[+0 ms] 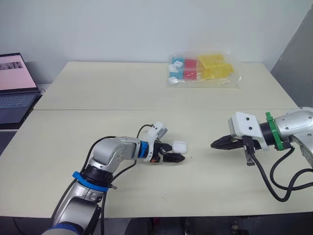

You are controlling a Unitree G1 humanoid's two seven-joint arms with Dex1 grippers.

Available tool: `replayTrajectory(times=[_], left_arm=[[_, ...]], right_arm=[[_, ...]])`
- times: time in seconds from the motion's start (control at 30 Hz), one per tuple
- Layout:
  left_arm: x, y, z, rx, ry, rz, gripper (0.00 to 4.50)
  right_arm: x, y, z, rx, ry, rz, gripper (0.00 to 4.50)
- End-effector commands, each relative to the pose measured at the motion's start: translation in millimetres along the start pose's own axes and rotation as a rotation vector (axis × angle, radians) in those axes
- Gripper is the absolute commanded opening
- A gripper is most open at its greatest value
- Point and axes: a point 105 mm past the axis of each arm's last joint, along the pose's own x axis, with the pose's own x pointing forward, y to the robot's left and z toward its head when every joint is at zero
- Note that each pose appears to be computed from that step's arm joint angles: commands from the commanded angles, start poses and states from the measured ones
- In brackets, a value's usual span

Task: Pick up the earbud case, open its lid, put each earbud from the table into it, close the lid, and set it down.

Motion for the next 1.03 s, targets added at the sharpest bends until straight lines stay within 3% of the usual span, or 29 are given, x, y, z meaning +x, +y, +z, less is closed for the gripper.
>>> replayTrajectory(times=[0.03,0.1,0.2,0.4,0.53,0.6,0.67,0.93,1.03], left_arm=[[-33.1,32.1,-23.5,0.077,0.081,0.190,4.47],[-44.6,34.5,-22.0,0.183,0.084,0.218,4.50],[-67.2,22.5,1.0,0.444,-0.007,0.205,4.50],[-116.4,9.5,27.2,0.659,-0.142,0.257,4.50],[-148.8,6.7,23.4,0.727,-0.146,0.320,4.50],[-161.5,6.8,25.6,0.731,-0.178,0.378,4.50],[-175.1,12.4,21.7,0.785,-0.124,0.483,4.50],[-190.2,6.7,13.8,0.853,-0.045,0.514,4.50],[-185.6,-0.4,17.6,0.830,-0.122,0.457,4.50]], right_arm=[[-0.6,-9.2,7.8,-0.039,-0.030,-0.030,0.00],[-0.1,-13.5,7.8,-0.041,-0.042,-0.045,0.17],[-0.3,-18.8,4.5,-0.047,-0.050,-0.056,0.85],[-2.6,-24.8,0.2,-0.063,-0.064,-0.080,3.03],[-9.0,-18.6,-6.1,-0.085,-0.035,-0.040,4.48],[-13.0,-20.1,-8.7,-0.148,-0.033,-0.060,4.48],[-19.6,-15.2,-14.8,-0.166,-0.027,-0.045,4.48],[-36.5,-1.4,-22.9,-0.115,-0.028,-0.021,4.48],[-35.0,-2.2,-23.8,-0.118,-0.028,-0.033,4.48]])
